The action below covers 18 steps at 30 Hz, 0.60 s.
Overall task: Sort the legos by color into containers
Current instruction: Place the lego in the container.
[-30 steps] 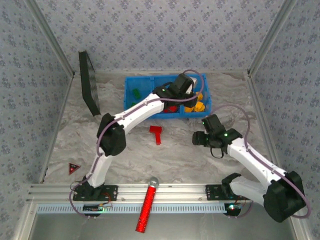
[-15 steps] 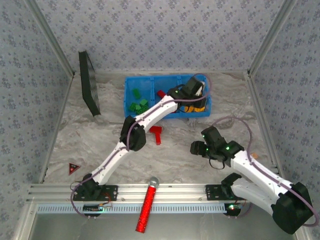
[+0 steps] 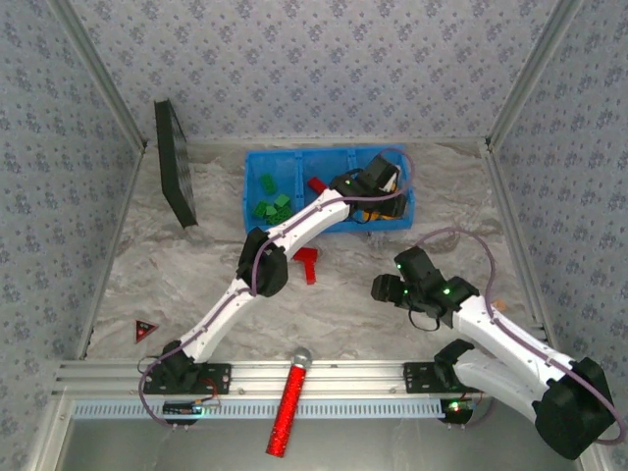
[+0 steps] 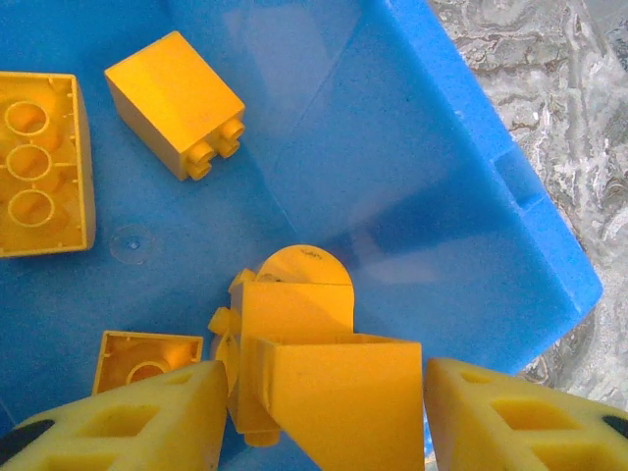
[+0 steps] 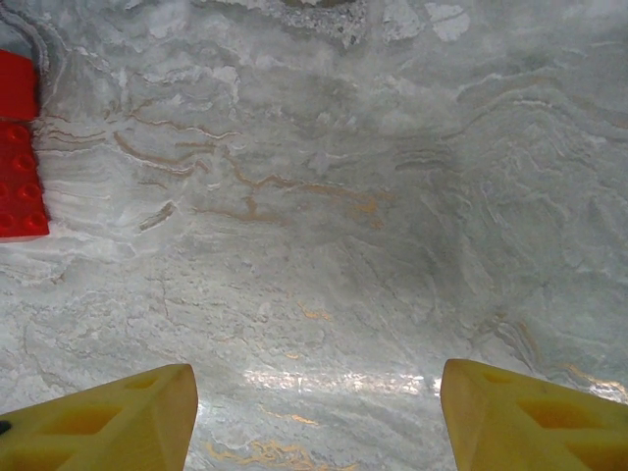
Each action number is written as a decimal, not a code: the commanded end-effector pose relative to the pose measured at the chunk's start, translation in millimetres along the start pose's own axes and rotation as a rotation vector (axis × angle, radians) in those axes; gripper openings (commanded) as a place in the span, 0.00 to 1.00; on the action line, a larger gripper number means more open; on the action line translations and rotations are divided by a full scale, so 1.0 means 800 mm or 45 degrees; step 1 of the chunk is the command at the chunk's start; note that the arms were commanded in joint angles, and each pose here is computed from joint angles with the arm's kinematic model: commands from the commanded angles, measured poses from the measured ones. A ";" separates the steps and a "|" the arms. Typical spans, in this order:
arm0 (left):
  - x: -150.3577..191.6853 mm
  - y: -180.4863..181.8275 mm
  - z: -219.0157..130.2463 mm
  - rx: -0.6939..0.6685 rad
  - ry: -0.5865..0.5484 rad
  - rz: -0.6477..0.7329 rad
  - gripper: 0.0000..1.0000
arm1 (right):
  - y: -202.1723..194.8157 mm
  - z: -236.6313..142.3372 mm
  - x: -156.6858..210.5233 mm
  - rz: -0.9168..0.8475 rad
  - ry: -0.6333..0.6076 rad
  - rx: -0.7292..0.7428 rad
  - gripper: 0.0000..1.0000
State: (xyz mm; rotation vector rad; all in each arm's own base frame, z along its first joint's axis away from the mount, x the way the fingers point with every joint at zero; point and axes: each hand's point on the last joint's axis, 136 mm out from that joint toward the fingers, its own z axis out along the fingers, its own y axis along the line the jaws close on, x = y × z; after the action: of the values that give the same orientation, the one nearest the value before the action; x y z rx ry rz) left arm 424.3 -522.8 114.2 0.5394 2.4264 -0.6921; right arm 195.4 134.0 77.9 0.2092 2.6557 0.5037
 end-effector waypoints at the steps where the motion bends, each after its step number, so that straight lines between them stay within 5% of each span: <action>1: -0.063 -0.039 -0.070 0.088 -0.171 0.051 0.58 | 0.005 0.006 0.004 -0.005 0.009 -0.020 0.68; 10: -0.135 -0.054 -0.184 0.073 -0.399 0.127 0.63 | 0.018 0.010 0.001 -0.048 0.010 -0.032 0.69; 18: -0.139 -0.028 -0.269 -0.047 -0.417 0.191 0.65 | 0.086 0.027 -0.007 -0.201 0.002 -0.119 0.70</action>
State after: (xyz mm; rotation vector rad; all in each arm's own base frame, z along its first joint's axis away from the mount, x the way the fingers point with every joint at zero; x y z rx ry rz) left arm 414.5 -471.7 324.7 0.5399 2.0753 -0.7010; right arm 198.2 175.7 68.6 0.0400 2.6978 0.5248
